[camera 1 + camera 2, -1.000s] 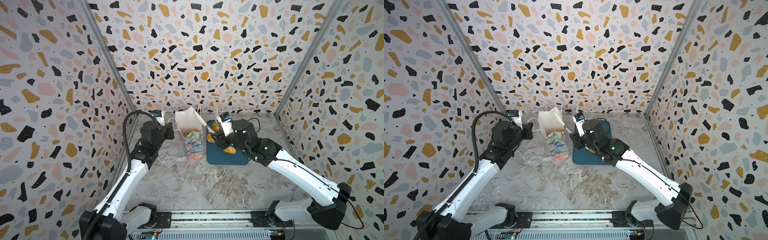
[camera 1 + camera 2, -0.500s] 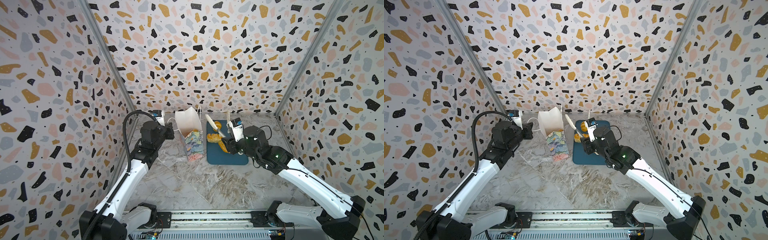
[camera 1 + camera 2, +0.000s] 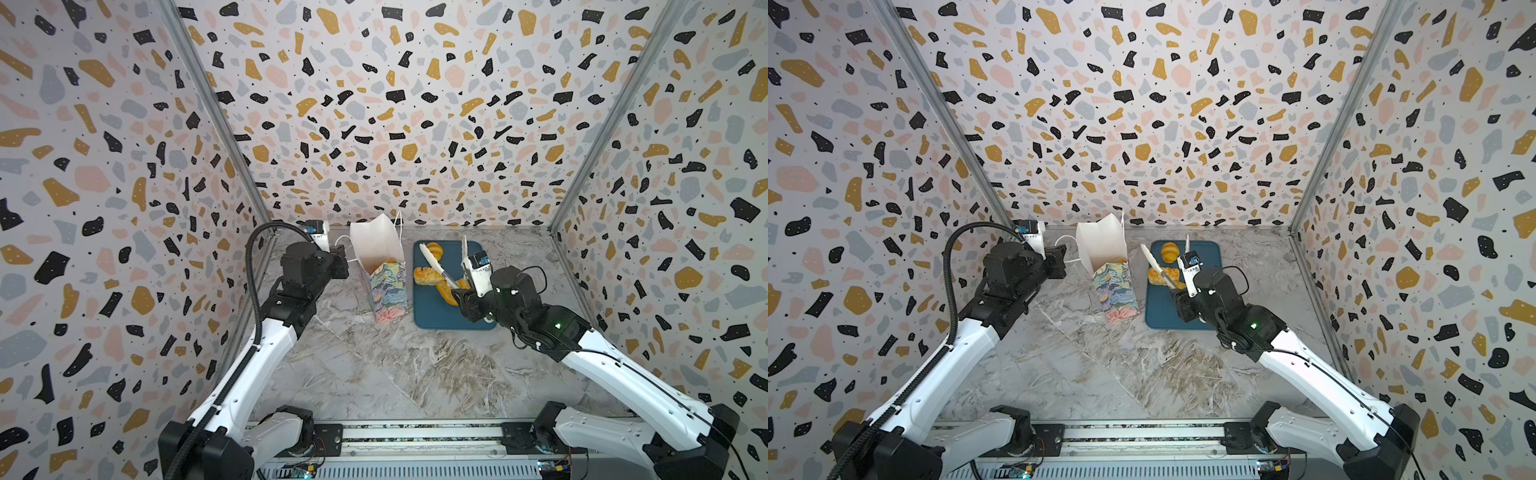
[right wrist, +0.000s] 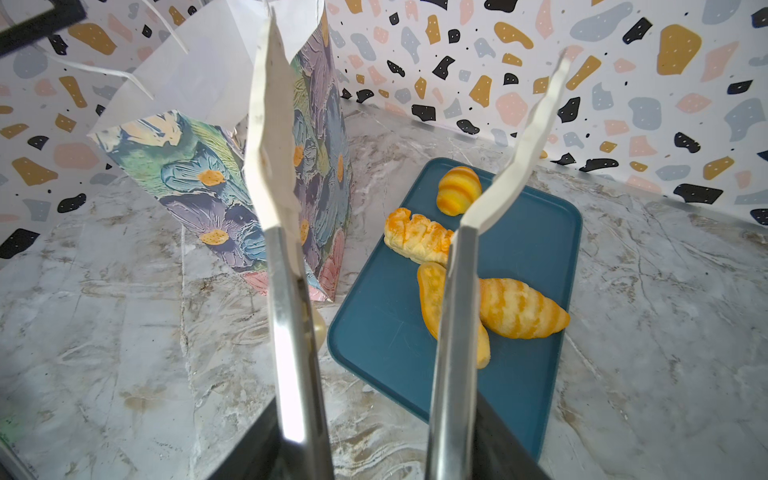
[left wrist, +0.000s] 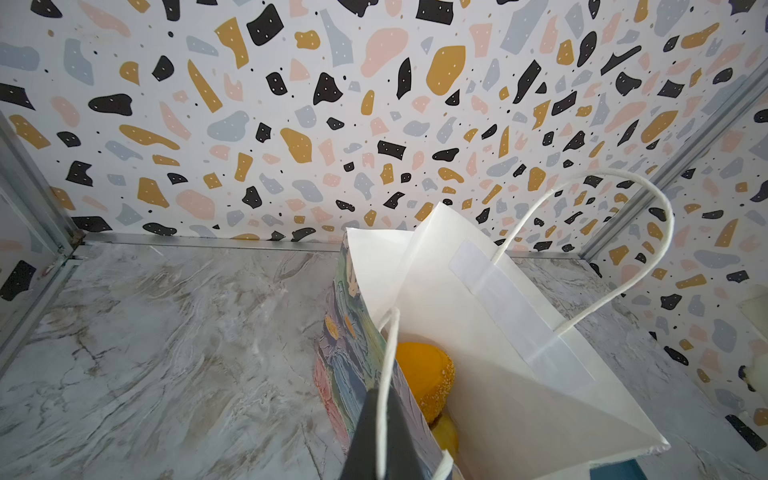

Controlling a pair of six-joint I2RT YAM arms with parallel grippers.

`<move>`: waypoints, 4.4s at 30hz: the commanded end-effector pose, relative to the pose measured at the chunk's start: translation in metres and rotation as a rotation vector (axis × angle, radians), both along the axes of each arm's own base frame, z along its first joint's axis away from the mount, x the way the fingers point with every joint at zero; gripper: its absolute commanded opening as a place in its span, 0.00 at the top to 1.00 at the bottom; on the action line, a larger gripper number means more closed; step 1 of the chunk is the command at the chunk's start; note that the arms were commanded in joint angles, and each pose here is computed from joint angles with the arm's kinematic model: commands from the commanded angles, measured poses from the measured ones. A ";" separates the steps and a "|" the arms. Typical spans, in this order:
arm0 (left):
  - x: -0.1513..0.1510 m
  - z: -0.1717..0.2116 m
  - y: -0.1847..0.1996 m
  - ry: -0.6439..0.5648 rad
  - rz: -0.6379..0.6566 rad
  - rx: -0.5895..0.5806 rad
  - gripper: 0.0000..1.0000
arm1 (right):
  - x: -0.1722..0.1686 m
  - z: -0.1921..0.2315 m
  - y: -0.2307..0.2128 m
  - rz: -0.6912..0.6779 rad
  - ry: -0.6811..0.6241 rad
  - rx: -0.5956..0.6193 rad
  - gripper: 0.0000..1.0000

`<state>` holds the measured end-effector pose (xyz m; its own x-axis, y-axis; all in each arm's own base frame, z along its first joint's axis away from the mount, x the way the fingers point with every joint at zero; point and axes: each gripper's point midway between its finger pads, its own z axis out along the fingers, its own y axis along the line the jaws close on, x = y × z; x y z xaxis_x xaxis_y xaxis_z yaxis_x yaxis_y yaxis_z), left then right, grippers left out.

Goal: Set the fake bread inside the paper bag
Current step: 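Withdraw the open tongs from the bag back over the tray with the right gripper, then lower the open tongs around the plain yellow oval bun with the right gripper, then squeeze the tongs shut on the yellow oval bun with the right gripper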

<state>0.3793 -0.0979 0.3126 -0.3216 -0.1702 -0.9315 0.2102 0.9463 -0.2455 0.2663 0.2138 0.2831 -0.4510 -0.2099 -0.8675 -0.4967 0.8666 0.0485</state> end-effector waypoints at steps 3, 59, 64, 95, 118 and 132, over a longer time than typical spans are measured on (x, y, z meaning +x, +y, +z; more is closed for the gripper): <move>0.001 0.001 -0.002 -0.012 -0.004 0.009 1.00 | 0.001 0.011 -0.011 -0.030 -0.052 0.025 0.42; 0.001 0.000 -0.003 -0.005 -0.006 0.012 1.00 | -0.003 -0.155 -0.044 -0.069 0.362 -0.393 0.42; 0.001 0.000 -0.002 -0.008 -0.005 0.011 1.00 | 0.000 -0.158 -0.043 -0.069 0.377 -0.415 0.43; 0.001 0.000 -0.004 -0.006 -0.010 0.009 1.00 | 0.032 -0.175 -0.044 -0.095 0.431 -0.534 0.50; 0.000 0.004 -0.002 -0.016 -0.006 0.010 1.00 | 0.037 -0.167 -0.037 -0.090 0.417 -0.506 0.78; -0.001 0.005 -0.003 -0.022 -0.006 0.004 1.00 | 0.021 -0.148 -0.031 -0.083 0.400 -0.360 0.80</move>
